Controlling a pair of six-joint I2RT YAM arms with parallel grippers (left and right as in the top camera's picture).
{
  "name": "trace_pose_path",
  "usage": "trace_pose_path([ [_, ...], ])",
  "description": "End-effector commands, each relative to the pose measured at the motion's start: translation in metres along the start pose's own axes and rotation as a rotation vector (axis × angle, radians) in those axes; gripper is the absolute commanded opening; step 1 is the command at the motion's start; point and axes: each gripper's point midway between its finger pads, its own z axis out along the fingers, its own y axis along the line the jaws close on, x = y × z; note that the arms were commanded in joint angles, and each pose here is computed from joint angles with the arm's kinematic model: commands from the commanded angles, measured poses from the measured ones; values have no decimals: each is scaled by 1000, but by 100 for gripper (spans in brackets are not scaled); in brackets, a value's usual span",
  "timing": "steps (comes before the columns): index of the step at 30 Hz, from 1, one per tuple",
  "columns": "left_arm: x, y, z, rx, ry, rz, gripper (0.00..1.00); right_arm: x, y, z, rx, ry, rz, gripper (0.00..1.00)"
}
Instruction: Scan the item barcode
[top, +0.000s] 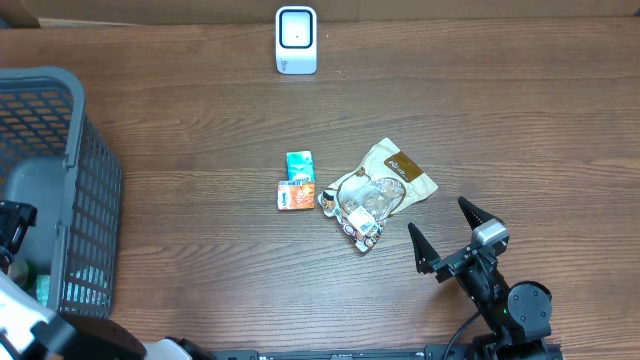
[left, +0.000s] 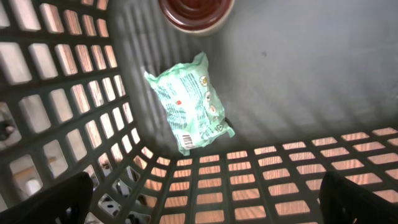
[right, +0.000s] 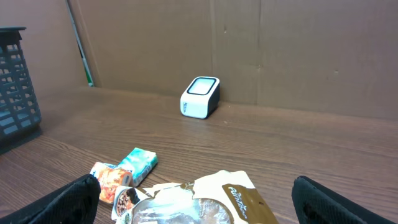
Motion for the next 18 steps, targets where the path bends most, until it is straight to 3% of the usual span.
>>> trace_pose_path([
  [1, 12, 0, 25, -14, 65, -56, 100, 2, 0, 0, -2, -4, 3, 100],
  [6, 44, 7, 65, -51, 188, -58, 100, 2, 0, 0, -2, -4, 3, 100],
  [10, 64, 17, 99, -100, 234, -171, 100, 2, 0, 0, -2, -4, 3, 100],
  [18, 68, 43, 134, -227, 154, -202, 99, 2, 0, 0, -2, -4, 3, 100],
])
